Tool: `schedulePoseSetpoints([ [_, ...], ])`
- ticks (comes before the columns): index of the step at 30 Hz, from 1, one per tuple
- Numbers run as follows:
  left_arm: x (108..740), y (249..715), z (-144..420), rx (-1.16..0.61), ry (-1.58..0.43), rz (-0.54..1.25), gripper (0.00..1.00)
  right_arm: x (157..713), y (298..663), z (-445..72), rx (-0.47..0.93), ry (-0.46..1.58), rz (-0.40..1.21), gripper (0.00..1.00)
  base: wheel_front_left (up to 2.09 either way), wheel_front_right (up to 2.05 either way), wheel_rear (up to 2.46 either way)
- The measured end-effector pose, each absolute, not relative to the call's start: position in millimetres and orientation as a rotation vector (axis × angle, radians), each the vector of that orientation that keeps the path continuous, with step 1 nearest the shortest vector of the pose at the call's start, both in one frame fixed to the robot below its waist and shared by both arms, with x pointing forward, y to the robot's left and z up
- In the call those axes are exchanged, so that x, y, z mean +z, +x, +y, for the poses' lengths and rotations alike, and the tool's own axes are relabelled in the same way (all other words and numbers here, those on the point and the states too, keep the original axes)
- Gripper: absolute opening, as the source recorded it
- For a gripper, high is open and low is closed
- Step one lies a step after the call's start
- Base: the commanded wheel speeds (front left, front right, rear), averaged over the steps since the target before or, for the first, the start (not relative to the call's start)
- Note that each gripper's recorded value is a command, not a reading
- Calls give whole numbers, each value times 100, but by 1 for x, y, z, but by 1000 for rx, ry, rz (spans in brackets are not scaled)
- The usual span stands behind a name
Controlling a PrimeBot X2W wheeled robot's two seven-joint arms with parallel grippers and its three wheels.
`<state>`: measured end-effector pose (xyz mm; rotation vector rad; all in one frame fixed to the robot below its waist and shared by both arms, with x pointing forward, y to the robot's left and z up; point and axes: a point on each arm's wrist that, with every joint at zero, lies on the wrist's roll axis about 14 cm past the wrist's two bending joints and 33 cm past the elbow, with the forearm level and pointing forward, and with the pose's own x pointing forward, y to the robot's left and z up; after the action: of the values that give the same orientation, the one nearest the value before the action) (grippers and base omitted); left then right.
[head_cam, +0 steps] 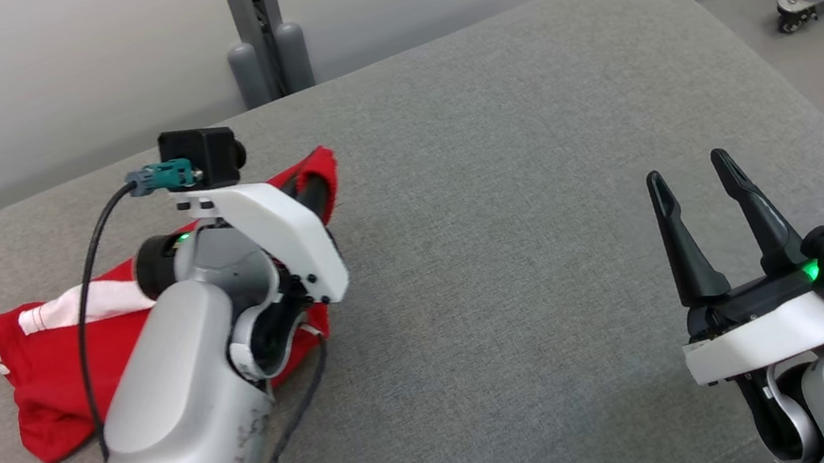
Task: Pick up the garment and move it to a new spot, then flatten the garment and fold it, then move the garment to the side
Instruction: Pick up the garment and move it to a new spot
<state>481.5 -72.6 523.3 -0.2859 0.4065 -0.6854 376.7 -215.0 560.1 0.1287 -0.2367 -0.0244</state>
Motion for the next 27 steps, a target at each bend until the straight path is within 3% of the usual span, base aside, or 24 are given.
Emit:
schedulePoseSetpoints([
  [10, 518, 442, -148, -871, -373, 436, 0, 552, 378, -226, -57, 116, -211, 100, 0, 0, 0],
  [11, 513, 437, -152, -881, -374, 452, 31, 552, 379, -226, -57, 116, -211, 100, 0, 0, 0],
  [12, 508, 431, -154, -890, -367, 465, 75, 553, 379, -226, -56, 116, -213, 100, 0, 0, 0],
  [13, 503, 427, -155, -895, -360, 481, 100, 554, 380, -226, -56, 116, -214, 100, 0, 0, 0],
  [27, 504, 425, -124, -844, -345, 447, 100, 543, 390, -205, 17, 126, -184, 100, 0, 0, 0],
])
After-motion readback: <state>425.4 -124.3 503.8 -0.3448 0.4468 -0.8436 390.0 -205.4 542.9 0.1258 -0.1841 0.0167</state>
